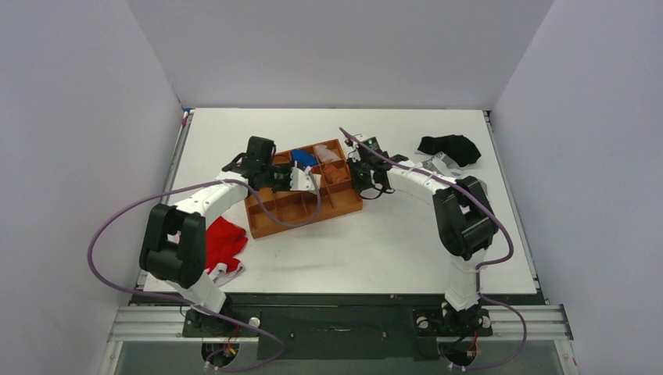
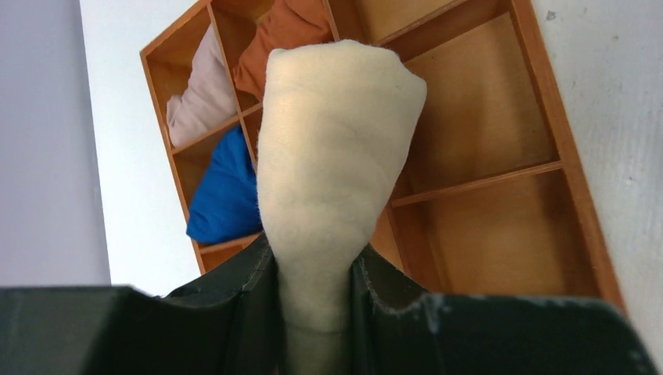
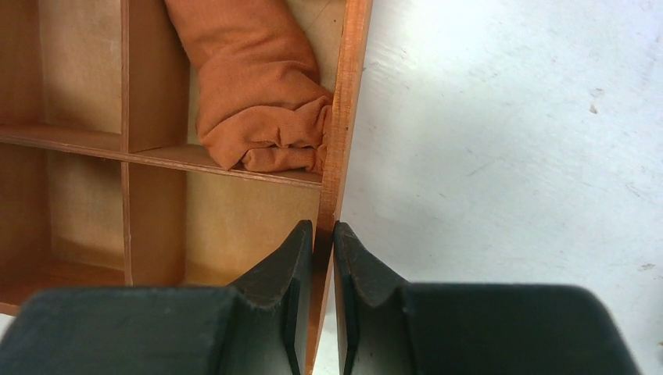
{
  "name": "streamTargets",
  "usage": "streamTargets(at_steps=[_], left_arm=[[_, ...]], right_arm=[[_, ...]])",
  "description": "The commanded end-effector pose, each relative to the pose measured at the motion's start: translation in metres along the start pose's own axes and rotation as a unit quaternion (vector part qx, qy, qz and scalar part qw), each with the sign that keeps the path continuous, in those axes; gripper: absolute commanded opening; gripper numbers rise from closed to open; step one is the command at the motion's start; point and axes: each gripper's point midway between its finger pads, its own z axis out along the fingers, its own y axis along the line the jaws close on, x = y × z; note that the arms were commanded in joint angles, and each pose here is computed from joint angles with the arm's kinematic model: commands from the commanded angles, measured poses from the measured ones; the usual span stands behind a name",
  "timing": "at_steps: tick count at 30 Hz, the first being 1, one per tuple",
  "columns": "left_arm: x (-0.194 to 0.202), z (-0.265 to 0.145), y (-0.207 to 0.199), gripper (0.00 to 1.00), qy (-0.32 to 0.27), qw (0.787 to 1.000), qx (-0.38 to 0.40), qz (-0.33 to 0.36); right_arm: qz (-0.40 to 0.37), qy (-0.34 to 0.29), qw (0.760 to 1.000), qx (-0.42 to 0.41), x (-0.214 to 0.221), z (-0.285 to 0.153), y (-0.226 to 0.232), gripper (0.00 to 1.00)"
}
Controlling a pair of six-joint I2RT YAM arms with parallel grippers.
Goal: Roll the underwear
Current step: Move the storage box to the center of the board, then place the underwear in the storage box.
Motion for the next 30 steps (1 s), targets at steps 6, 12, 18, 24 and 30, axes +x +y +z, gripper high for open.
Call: streamTargets(at_steps=[6,12,18,24,30], left_arm=[[-0.044,0.034,0.038,0.0,-0.047,0.996,-0.015,0.073],[-0.044,0.054,0.039,0.0,-0.039,0.995,-0.026,0.091],[-0.036,0.066,0.034,0.0,-0.041,0.994,-0.025,0.099],[-0.022,0.078,0.028,0.0,-0.03,0.993,-0.02,0.113],[-0.003,0.075,0.026,0.0,-0.015,0.994,-0.018,0.109]], right_arm=[[-0.014,0.021,0.999,-0.042,0.017,-0.019,-0.006,0.0],[-0.01,0.024,0.998,-0.063,0.018,-0.021,-0.004,0.0],[-0.01,0.019,0.997,-0.07,0.013,-0.024,-0.003,0.0],[-0.012,0.018,0.997,-0.068,0.015,-0.027,-0.006,0.0],[-0.011,0.02,0.997,-0.071,0.017,-0.027,-0.006,0.0]])
